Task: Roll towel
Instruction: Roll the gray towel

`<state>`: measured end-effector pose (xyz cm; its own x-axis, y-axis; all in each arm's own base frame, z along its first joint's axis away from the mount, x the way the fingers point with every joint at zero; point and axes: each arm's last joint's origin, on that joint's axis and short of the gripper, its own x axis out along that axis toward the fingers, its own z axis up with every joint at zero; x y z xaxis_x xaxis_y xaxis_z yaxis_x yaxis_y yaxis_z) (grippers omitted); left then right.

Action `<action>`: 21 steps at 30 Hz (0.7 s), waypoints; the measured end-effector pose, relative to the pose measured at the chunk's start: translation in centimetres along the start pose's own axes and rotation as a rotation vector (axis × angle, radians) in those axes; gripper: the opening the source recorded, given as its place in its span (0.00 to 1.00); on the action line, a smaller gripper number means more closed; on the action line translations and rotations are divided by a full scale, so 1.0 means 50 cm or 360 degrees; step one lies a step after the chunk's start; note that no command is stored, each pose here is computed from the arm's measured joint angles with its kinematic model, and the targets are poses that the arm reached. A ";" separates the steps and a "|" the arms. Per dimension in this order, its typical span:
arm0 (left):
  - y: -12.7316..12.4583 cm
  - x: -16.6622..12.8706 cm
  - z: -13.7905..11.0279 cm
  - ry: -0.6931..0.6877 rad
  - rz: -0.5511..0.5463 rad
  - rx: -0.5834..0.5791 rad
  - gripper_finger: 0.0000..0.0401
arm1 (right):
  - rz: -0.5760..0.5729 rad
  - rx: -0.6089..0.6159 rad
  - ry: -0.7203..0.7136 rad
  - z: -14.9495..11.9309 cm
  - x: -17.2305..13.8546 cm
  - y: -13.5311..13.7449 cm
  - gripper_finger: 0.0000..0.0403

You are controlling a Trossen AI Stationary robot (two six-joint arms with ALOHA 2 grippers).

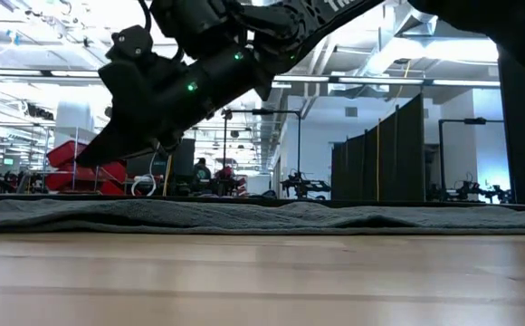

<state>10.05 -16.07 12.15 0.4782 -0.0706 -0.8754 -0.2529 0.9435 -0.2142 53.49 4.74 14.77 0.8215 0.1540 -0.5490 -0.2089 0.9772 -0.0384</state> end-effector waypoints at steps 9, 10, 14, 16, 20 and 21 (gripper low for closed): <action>0.003 0.000 0.004 -0.0101 0.0028 0.0017 0.28 | -0.0001 0.0037 0.0004 -0.001 0.000 -0.001 0.00; 0.005 -0.001 0.005 -0.0109 0.0031 0.0017 0.28 | -0.0001 0.0037 0.0005 -0.001 0.000 -0.001 0.00; 0.008 -0.011 0.009 -0.0119 0.0010 -0.0007 0.28 | -0.0008 0.0040 0.0008 -0.001 0.000 -0.004 0.00; 0.008 -0.016 0.011 -0.0125 -0.0010 -0.0017 0.28 | -0.0014 0.0043 0.0006 -0.001 -0.001 -0.008 0.00; 0.011 -0.023 0.015 -0.0139 -0.0023 -0.0016 0.28 | -0.0016 0.0044 0.0010 -0.002 -0.001 -0.009 0.00; 0.011 -0.023 0.016 -0.0145 -0.0019 -0.0008 0.28 | -0.0017 0.0044 0.0008 -0.002 -0.001 -0.009 0.00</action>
<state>10.06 -15.21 13.38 0.5558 -0.0519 -0.8297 -0.2509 0.9411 -0.2269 53.51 4.25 14.73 0.8210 0.1432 -0.5527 -0.1856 0.9824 -0.0211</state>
